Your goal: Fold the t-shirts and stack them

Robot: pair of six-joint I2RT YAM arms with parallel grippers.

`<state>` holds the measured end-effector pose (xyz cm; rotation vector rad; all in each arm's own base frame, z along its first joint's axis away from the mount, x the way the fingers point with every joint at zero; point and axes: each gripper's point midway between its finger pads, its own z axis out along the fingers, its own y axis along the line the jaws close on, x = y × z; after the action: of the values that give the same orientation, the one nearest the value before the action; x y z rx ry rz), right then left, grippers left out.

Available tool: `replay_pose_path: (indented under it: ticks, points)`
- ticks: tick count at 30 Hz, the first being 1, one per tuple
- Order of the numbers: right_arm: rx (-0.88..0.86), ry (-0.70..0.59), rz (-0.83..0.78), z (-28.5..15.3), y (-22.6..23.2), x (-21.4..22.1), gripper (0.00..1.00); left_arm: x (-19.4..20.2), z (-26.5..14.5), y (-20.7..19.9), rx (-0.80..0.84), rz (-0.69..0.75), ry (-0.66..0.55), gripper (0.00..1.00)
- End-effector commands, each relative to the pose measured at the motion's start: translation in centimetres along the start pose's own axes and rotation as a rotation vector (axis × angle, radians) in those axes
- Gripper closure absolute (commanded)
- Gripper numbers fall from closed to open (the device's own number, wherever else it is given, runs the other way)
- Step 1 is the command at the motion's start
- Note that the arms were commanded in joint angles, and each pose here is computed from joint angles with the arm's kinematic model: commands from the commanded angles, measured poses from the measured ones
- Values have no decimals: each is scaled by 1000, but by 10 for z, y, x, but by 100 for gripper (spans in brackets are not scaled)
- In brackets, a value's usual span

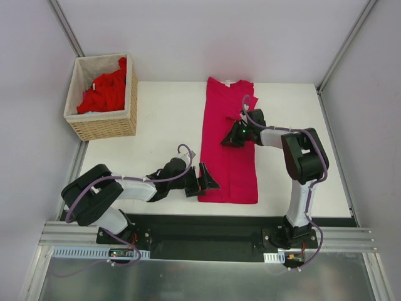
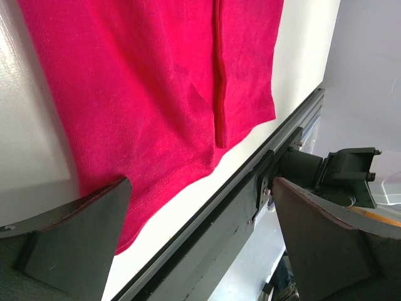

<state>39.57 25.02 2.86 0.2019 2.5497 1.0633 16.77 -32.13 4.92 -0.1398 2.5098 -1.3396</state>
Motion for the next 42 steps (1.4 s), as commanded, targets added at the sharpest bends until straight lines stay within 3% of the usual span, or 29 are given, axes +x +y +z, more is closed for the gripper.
replay_pose_path:
  ticks: [1, 6, 42]
  points:
    - [-17, -21, -26, 2, 9, -9, 92, 15, -1, 28, -89, -10, 38, 1]
    - [-7, -26, -26, 2, 7, -9, 99, 15, -1, 26, -85, -9, 38, 1]
    - [37, -71, -23, -17, -5, -40, 99, 15, -1, 23, -73, -3, 40, 1]
